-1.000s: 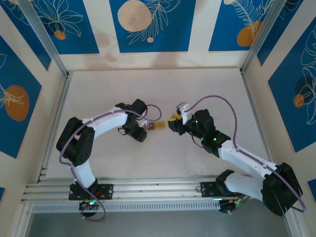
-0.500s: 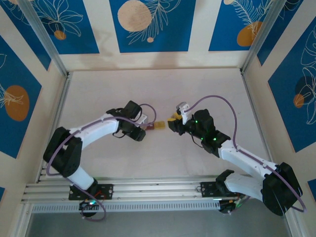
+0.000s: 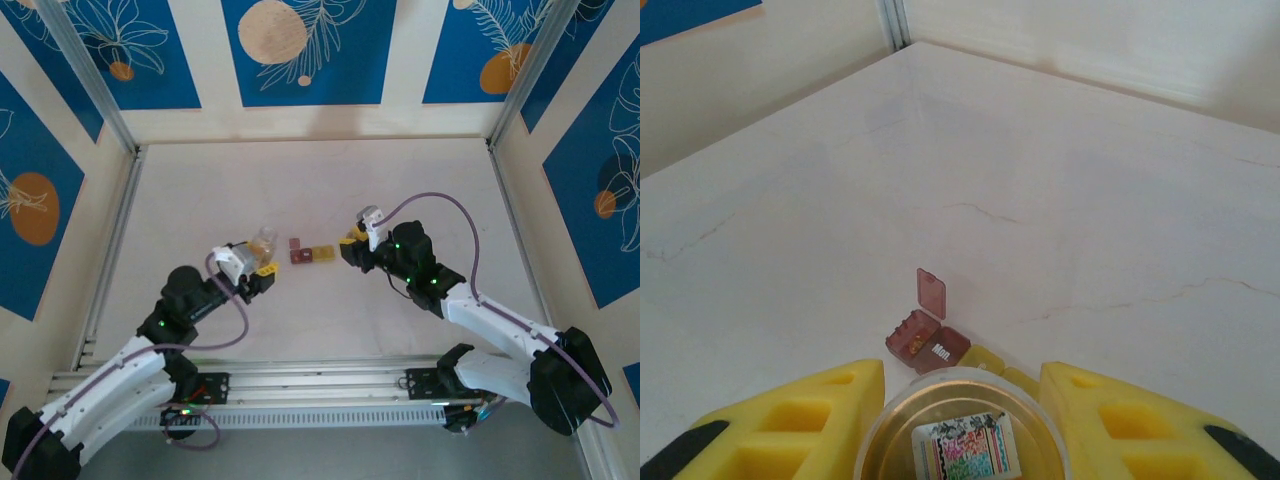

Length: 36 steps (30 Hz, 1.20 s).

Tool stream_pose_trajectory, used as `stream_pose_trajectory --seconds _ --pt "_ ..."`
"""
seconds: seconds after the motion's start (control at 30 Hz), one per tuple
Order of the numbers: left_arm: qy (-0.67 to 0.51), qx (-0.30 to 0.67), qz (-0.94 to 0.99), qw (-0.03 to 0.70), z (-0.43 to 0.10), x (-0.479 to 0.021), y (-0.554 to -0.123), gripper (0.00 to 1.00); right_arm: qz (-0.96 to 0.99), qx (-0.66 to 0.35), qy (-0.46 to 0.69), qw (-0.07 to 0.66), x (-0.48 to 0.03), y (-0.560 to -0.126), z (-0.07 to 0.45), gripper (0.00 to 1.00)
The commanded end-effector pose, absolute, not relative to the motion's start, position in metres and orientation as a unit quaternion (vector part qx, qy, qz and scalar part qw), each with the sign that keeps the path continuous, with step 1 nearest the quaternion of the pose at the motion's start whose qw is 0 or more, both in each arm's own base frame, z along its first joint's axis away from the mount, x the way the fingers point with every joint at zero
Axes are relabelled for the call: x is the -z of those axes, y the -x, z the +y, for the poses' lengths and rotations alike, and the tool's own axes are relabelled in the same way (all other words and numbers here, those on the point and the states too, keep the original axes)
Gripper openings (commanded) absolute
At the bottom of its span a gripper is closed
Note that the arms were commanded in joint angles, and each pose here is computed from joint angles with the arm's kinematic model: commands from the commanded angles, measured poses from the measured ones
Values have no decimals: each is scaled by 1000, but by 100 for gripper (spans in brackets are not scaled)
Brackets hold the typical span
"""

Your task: Sort the pills into containers

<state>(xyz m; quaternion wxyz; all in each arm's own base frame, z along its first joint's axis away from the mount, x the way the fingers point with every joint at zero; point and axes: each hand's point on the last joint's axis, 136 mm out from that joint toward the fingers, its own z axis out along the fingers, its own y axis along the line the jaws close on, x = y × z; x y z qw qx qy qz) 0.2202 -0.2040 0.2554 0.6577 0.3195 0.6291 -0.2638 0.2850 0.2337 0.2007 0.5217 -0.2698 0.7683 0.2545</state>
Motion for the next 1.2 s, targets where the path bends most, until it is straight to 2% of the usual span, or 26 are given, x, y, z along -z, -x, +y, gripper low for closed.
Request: stream_pose_trajectory --seconds 0.0,0.13,0.2,0.33,0.47,0.77,0.87,1.17 --pt "-314 259 536 739 -199 -307 -212 0 766 -248 268 529 -199 -290 232 0" --pt "-306 256 547 736 -202 -302 -222 0 766 -249 271 527 -199 -290 234 0" --pt "-300 246 585 712 -202 -289 -233 0 767 -248 270 527 -199 -290 233 0" --pt "-290 217 703 613 -201 -250 -253 0 765 -249 268 530 -202 -288 231 0" --pt "-287 198 797 492 -195 -198 -248 0 763 -253 268 531 -205 -287 232 0" --pt "-259 174 896 316 -195 -123 -245 0 765 -253 265 529 -203 -288 232 0" --pt "-267 175 909 266 -200 -105 -242 0 764 -254 264 530 -204 -287 231 0" --pt "-274 165 928 190 -209 -77 -245 0 765 -258 264 528 -204 -287 233 0"
